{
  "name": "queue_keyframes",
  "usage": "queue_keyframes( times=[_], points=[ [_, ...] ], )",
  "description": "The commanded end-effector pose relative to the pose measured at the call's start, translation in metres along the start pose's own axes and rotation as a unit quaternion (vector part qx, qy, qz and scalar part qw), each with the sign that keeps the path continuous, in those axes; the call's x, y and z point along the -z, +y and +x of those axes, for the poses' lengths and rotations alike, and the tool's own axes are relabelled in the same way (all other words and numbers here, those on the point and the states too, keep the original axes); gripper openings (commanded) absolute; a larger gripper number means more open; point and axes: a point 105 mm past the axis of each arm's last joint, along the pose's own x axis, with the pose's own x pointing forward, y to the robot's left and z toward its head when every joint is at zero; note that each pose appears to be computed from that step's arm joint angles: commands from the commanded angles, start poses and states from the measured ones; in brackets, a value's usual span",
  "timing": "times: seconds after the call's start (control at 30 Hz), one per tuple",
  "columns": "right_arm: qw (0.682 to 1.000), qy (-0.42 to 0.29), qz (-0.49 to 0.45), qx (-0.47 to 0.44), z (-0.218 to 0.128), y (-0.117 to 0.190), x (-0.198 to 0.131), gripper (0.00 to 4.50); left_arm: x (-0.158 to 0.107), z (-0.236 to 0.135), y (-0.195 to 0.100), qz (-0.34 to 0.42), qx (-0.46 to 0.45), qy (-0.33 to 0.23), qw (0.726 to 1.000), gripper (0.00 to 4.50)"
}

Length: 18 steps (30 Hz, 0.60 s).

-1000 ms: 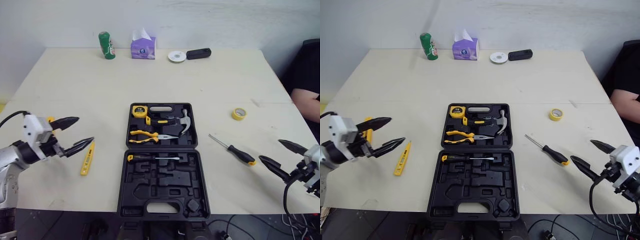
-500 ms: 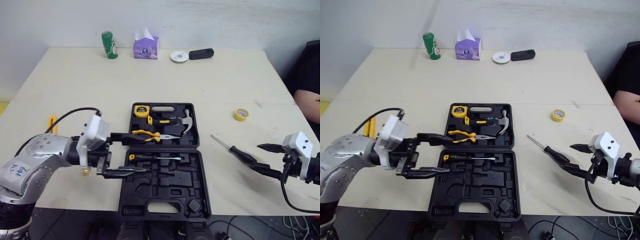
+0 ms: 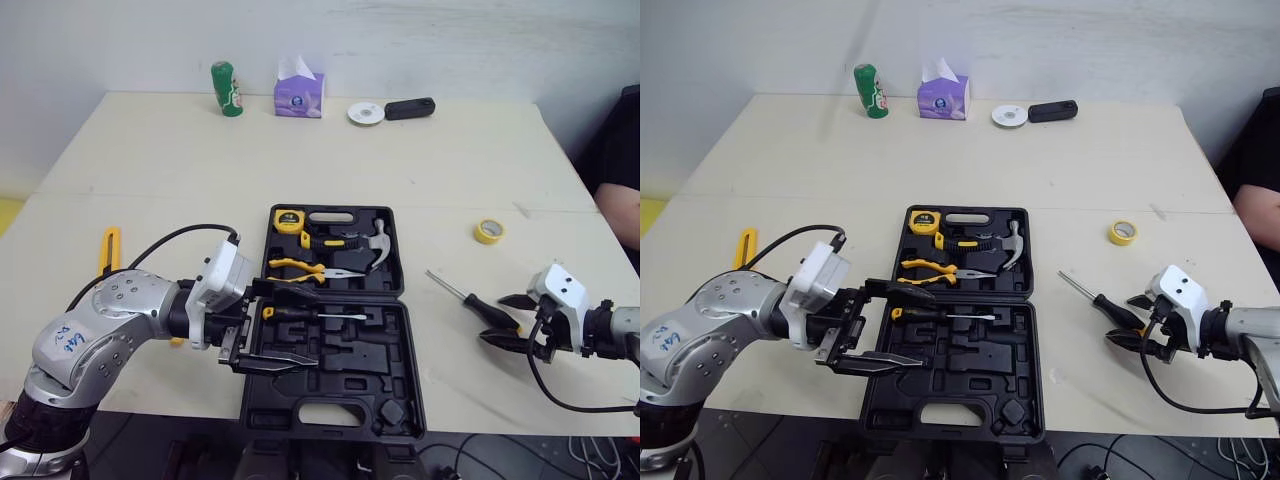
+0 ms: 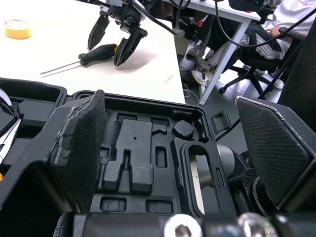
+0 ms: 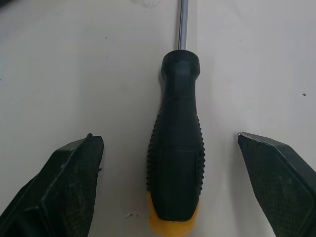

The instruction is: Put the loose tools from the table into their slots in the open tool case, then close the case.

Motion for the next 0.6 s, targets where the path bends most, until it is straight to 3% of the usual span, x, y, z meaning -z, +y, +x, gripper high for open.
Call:
queue_keyframes(
  times=[0.03,0.3,0.4,0.5,0.6],
  points=[
    [1.000,-0.003,-0.003,0.004,-0.003,-0.003,-0.004,4.50,-0.003,0.004,-0.008,0.013,0.012,0.001,1.000,4.45],
    [0.999,-0.038,0.012,0.012,0.004,-0.006,0.007,4.50,-0.001,0.003,-0.006,0.014,0.006,0.002,1.000,4.45],
    [0.999,-0.040,0.009,0.010,0.005,-0.005,0.009,3.67,0.000,0.003,-0.005,0.015,0.006,0.003,1.000,4.50],
    [1.000,-0.022,-0.001,0.005,0.006,-0.004,0.016,2.22,0.000,0.003,-0.005,0.016,0.005,0.004,1.000,4.50],
    [1.000,-0.024,0.002,0.007,0.006,-0.004,0.019,1.11,0.001,0.001,-0.004,0.020,0.004,0.010,1.000,4.50]
  ],
)
